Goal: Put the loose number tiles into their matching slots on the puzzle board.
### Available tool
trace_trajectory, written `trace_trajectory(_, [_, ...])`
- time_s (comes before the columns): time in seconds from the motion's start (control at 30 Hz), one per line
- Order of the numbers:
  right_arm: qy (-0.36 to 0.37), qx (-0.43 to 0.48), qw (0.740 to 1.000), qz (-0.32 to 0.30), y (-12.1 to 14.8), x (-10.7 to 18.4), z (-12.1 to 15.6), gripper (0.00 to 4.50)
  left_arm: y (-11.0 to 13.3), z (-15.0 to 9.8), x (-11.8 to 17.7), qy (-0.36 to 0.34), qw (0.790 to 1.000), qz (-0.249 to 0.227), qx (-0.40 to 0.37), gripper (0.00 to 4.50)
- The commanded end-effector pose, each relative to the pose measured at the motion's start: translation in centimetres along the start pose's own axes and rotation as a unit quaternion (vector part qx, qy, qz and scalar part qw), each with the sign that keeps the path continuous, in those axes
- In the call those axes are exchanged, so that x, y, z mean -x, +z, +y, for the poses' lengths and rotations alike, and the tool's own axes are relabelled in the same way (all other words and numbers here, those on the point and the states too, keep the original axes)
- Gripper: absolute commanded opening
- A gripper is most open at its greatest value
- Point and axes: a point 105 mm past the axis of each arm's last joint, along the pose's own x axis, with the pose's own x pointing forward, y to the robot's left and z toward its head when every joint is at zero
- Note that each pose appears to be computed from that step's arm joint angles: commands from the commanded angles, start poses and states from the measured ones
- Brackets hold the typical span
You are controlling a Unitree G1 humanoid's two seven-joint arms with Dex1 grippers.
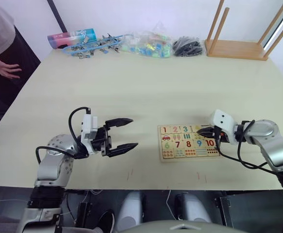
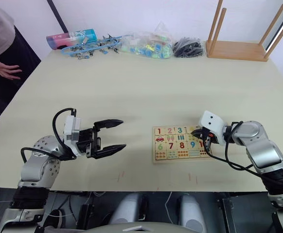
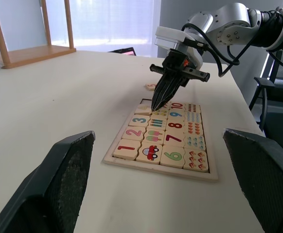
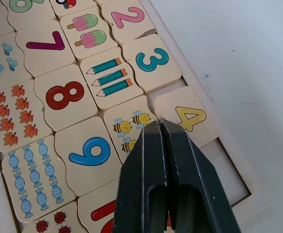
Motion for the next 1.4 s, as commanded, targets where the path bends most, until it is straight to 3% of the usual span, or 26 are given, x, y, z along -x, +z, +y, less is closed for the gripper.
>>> trace_trajectory(0.03, [-0.001, 0.011, 1.0, -0.009, 0.7, 0.0, -0.1, 0.05, 0.9, -0.1, -0.2, -0.006, 1.0, -0.011, -0.021, 4.5])
trace_trajectory(0.67, [0.001, 0.006, 1.0, -0.015, 0.8, 0.5, 0.1, 0.05, 0.7, -0.2, -0.2, -0.006, 1.0, -0.009, -0.018, 4.5])
trace_trajectory(0.9, [-0.024, -0.017, 0.998, -0.05, 1.2, 1.7, 0.2, 0.05, 0.5, -0.1, 0.2, 0.006, 1.0, -0.006, -0.008, 4.5])
trace_trajectory(1.13, [-0.071, -0.049, 0.989, -0.124, 1.3, 3.8, 0.3, 0.05, -0.2, 0.6, 1.0, 0.044, 0.999, 0.013, 0.013, 4.5])
trace_trajectory(1.4, [-0.162, -0.078, 0.968, -0.174, -1.3, 7.1, 0.9, 0.05, -1.6, 0.9, 2.5, 0.093, 0.994, 0.036, 0.034, 4.5])
